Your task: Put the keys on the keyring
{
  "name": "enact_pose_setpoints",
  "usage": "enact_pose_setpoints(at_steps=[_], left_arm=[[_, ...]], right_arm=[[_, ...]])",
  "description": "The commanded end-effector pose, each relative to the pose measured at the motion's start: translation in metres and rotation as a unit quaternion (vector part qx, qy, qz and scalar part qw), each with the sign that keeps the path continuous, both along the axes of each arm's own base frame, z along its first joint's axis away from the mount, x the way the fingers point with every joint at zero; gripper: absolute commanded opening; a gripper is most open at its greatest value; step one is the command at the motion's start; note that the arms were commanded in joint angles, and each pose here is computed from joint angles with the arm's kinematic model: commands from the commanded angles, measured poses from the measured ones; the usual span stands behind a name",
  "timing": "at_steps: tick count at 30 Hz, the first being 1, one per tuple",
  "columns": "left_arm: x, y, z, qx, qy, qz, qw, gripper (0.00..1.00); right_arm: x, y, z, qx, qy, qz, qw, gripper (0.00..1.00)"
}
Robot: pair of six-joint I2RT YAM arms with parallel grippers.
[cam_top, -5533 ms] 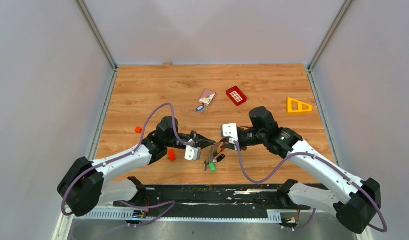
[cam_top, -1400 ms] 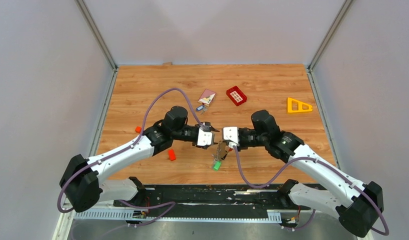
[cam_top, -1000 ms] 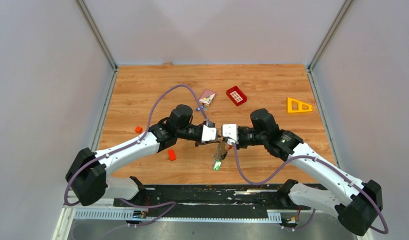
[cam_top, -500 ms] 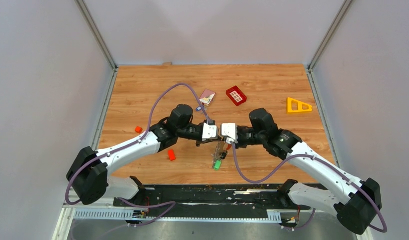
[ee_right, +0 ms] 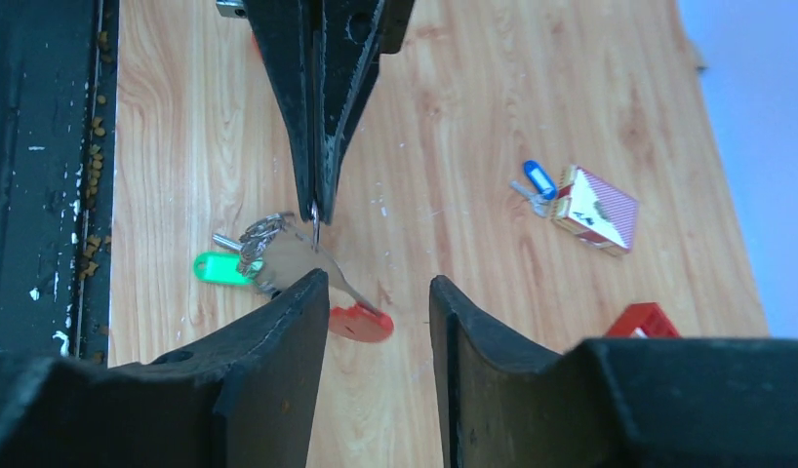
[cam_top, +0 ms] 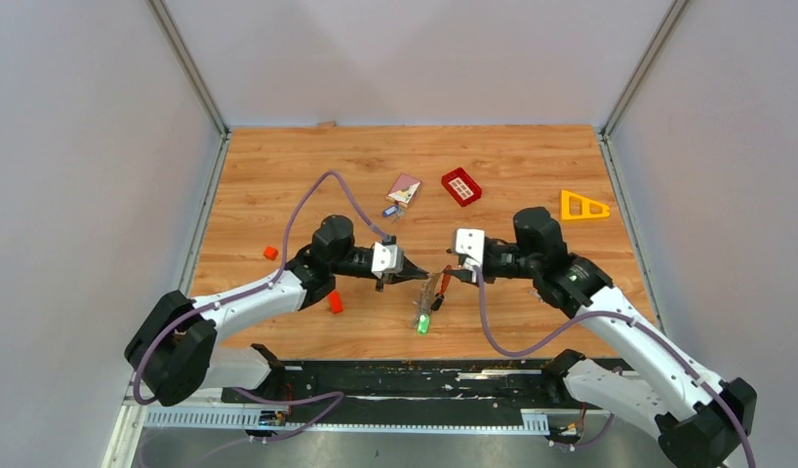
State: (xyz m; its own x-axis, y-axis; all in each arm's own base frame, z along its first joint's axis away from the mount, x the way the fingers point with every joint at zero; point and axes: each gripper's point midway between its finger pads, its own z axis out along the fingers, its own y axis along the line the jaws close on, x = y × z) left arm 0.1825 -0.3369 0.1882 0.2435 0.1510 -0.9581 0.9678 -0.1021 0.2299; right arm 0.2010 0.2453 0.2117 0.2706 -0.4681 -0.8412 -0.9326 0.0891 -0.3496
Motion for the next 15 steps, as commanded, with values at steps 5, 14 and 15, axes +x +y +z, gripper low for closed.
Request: enact_pose_setpoints(at_steps=[5, 14, 15], left_arm=[[-0.017, 0.004, 0.062, -0.150, -0.036, -0.057, 0.986, 0.00], [-0.024, 0.003, 0.074, -0.217, 0.026, -0.068, 0.974, 0.00], [-0.026, 0.003, 0.074, -0.221, 0.034, -0.072, 0.972, 0.00]], right_arm=[[-0.026, 0.000, 0.040, 0.069, -0.017, 0.062, 0.996, 0.33], [-0.031, 0.010, 0.033, 0.078, 0.014, 0.092, 0.993, 0.30], [-0.032, 0.011, 0.033, 0.080, 0.015, 0.094, 0.992, 0.29]])
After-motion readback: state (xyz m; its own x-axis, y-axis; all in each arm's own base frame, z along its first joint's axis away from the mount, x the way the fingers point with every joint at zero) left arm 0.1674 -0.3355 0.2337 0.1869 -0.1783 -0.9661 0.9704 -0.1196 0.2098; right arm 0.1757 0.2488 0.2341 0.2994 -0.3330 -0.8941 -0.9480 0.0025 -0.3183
